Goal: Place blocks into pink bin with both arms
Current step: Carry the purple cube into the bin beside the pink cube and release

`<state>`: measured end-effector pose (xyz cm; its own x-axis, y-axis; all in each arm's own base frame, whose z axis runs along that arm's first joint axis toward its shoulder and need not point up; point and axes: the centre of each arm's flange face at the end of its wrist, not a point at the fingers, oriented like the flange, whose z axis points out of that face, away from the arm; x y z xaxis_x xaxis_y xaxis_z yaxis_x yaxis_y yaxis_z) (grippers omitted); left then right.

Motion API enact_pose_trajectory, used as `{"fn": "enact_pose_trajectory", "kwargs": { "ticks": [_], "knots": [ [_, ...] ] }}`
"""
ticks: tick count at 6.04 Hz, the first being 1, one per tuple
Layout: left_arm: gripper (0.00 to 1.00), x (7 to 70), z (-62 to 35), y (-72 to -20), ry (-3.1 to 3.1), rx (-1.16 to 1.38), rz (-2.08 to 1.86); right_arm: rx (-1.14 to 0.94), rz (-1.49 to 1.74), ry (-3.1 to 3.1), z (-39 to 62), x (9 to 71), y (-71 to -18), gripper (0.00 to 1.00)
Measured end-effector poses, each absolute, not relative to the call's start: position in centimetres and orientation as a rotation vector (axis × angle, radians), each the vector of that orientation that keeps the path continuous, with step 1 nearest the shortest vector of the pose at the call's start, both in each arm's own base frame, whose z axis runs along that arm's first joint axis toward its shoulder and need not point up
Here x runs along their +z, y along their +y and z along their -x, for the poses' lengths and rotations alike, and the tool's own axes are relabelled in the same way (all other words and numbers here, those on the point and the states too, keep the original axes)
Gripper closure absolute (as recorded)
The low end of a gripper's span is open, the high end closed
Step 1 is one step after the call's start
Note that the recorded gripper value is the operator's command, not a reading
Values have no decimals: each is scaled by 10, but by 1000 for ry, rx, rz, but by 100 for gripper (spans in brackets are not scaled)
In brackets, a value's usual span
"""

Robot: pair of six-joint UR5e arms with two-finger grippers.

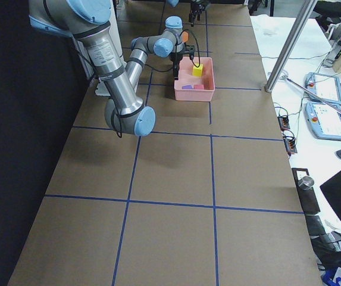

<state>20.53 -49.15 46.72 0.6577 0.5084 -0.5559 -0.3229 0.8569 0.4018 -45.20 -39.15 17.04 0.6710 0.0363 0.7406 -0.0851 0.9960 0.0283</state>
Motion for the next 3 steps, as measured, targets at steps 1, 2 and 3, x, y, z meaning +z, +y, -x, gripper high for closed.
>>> {"fn": "enact_pose_trajectory", "kwargs": {
  "ticks": [1,2,3],
  "knots": [
    [0,474,-203,-487,709,477,-275,48,-56,-825,433,174,-406,1],
    [0,483,-197,-479,711,480,-285,20,-64,-822,407,181,-419,1],
    [0,495,-191,-468,723,490,-326,-30,-99,-812,376,195,-427,1]
  ]
}}
